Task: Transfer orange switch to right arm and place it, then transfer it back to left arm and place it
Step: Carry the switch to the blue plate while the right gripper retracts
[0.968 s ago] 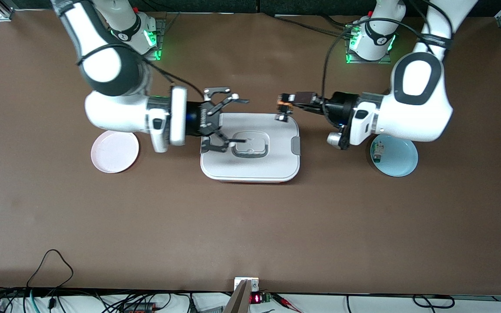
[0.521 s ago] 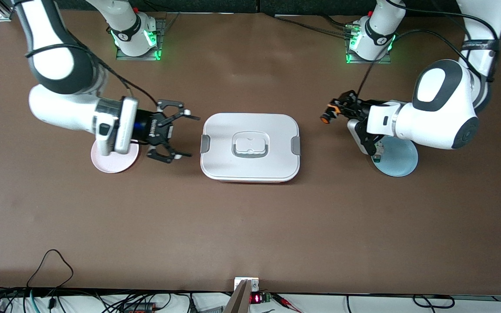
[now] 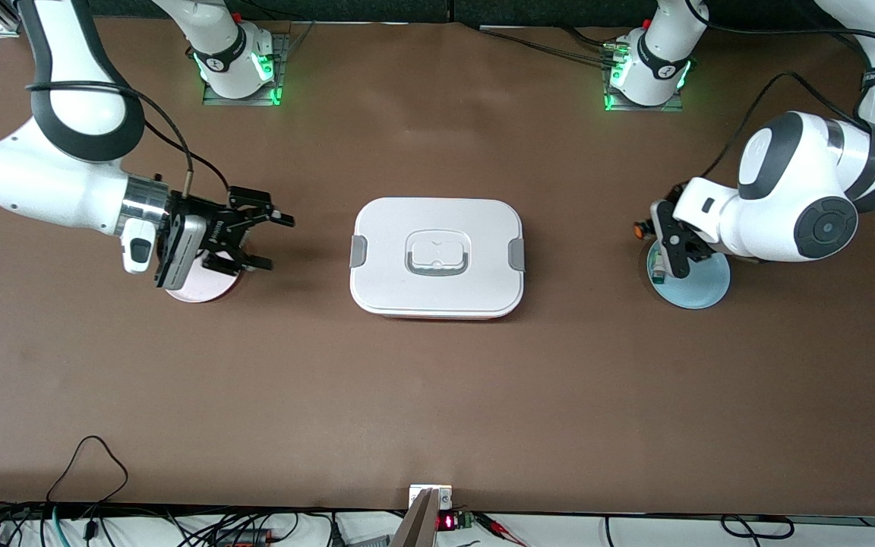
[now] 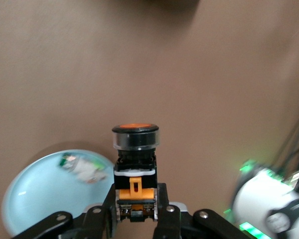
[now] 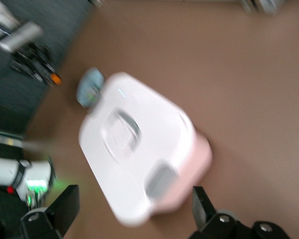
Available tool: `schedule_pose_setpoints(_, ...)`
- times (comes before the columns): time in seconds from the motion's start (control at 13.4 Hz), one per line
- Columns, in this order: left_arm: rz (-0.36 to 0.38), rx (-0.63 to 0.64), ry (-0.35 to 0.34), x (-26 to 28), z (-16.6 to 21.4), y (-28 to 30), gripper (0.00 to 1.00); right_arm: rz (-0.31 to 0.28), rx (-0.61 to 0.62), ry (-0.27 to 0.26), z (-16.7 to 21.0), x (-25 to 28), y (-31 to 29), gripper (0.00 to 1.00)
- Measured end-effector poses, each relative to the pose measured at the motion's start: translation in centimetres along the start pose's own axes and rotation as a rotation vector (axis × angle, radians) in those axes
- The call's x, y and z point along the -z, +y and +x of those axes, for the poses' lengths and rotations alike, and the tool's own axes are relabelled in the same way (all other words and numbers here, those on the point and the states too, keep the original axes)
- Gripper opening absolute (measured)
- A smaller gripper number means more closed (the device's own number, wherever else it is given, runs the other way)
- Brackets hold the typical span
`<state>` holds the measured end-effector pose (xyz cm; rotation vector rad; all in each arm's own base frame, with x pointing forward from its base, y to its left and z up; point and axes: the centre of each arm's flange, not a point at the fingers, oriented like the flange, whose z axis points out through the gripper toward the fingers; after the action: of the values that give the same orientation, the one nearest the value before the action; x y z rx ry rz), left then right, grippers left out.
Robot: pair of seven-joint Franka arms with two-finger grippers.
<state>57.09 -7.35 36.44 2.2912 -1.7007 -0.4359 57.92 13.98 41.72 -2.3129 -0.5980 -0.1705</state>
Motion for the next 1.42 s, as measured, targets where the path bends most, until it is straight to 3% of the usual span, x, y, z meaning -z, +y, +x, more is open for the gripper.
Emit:
schedule_pose_setpoints(0.15, 0.070, -0.068, 0.004, -3.2, -2.3, -1.7, 0.33, -0.101, -0.183, -0.115, -0.7, 1.6, -0.7, 1.00)
schedule_pose_setpoints(0.37, 0.134, -0.142, 0.002, -8.3, -6.1, -3.0, 0.33, -0.251, -0.376, -0.235, -1.2, 3.7, -2.2, 1.00)
schedule_pose_setpoints(0.6, 0.195, -0.188, -0.011, -10.2, -8.3, -3.6, 0.33, -0.448, -0.389, -0.360, -1.2, 7.0, -3.1, 1.00)
schedule_pose_setpoints(0.74, 0.221, -0.207, -0.028, -10.7, -9.2, -3.9, 0.33, -0.560, -0.364, -0.410, -0.7, 10.3, -4.2, 1.00)
schedule_pose_setpoints(0.89, 0.256, -0.218, -0.041, -11.8, -10.3, -4.0, 0.33, -0.632, -0.352, -0.396, 0.1, 13.5, -5.4, 1.00)
schedule_pose_setpoints(1.12, 0.272, -0.215, -0.034, -13.7, -12.0, -4.2, 0.33, -0.682, -0.412, -0.315, -0.1, 19.1, -3.8, 1.00)
schedule_pose_setpoints(1.42, 0.280, -0.226, -0.010, -15.8, -12.0, -4.9, 0.33, -0.801, -0.463, -0.284, -1.2, 22.9, -0.4, 1.00)
